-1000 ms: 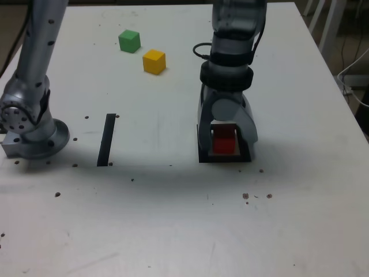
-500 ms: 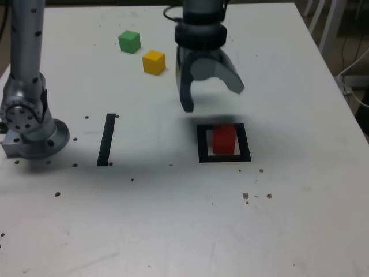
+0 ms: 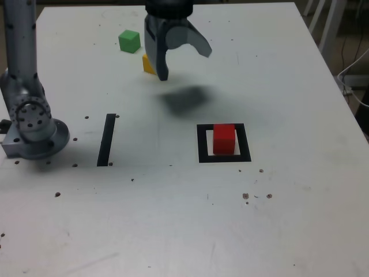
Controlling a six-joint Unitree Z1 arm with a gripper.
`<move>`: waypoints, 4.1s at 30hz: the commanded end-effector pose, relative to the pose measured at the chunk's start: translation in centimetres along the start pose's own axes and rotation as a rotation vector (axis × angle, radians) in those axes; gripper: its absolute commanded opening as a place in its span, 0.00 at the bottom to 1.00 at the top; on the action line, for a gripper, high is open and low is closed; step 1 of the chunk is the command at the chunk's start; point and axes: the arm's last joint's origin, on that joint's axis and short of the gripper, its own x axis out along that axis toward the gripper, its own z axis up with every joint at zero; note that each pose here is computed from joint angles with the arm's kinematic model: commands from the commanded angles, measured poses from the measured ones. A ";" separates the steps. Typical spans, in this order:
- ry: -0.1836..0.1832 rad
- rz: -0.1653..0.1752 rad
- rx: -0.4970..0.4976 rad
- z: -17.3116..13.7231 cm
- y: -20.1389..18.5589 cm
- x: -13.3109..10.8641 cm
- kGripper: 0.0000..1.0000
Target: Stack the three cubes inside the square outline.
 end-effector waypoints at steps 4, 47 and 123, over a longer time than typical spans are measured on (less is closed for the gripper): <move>-0.011 0.005 -0.086 -0.3 2.9 -0.1 0.99; 0.140 -0.043 -0.301 1.6 12.4 5.6 0.31; 0.078 0.019 0.416 2.1 -15.0 -2.0 0.30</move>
